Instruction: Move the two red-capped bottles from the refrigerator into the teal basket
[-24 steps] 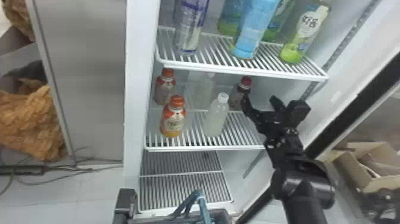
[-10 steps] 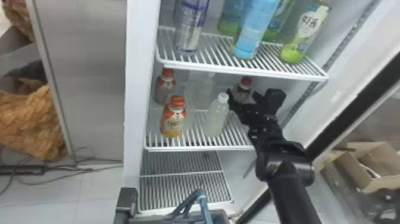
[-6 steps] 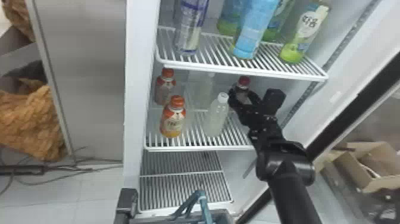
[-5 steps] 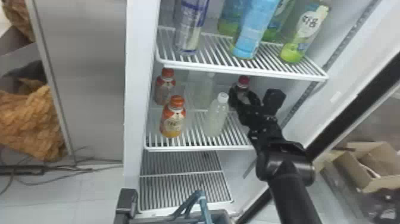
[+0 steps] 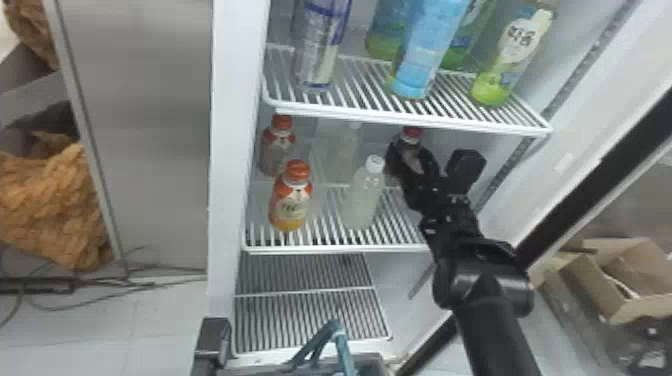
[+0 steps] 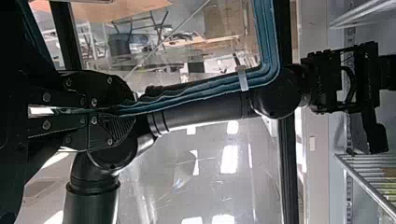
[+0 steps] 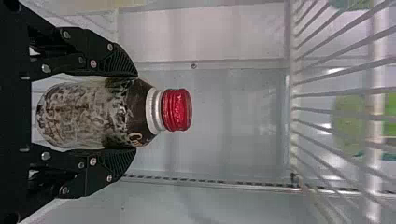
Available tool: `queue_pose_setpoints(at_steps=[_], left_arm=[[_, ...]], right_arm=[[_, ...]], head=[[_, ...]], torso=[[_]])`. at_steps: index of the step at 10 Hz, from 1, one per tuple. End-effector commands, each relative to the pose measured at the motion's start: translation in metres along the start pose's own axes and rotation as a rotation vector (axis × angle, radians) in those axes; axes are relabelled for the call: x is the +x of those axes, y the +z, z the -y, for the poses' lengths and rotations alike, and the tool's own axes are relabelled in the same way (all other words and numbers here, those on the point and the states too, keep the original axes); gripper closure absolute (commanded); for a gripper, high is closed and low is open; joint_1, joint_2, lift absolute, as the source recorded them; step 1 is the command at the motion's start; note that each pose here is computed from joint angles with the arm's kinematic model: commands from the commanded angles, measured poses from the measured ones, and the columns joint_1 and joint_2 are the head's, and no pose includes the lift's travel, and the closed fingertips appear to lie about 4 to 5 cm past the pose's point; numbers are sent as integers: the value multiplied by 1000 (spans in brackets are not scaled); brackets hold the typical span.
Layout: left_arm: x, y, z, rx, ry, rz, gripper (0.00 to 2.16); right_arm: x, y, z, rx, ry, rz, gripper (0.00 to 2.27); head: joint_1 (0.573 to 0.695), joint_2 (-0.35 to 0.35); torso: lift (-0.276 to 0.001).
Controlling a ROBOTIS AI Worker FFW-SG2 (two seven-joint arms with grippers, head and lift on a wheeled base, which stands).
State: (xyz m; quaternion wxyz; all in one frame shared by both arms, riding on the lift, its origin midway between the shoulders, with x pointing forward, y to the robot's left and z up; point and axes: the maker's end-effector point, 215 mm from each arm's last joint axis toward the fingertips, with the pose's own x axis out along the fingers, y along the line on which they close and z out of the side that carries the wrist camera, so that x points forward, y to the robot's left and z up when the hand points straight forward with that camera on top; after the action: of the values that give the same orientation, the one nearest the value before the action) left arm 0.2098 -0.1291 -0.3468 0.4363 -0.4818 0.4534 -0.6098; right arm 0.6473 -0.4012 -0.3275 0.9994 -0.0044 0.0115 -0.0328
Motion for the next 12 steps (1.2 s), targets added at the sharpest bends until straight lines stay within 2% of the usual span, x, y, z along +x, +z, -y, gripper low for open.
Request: queue_pose_setpoints(at_steps=[1, 5, 9, 12], left_arm=[[0, 0, 0, 1, 0, 0, 1105], [0, -1, 0, -3, -2, 1, 1105], [-1, 1, 1, -3, -5, 8, 1105], [-2, 3, 2, -2, -6, 12, 1105]], right_arm=[[-11, 12, -2, 0, 6, 30, 674], [-50, 16, 10, -4, -9, 49, 674], [-84, 40, 15, 1, 6, 88, 674], [-111, 40, 18, 13, 2, 81, 670]], head=[[695, -350], [695, -350], [695, -350], [695, -350]], torso=[[-228], [-228], [-228], [-228]])
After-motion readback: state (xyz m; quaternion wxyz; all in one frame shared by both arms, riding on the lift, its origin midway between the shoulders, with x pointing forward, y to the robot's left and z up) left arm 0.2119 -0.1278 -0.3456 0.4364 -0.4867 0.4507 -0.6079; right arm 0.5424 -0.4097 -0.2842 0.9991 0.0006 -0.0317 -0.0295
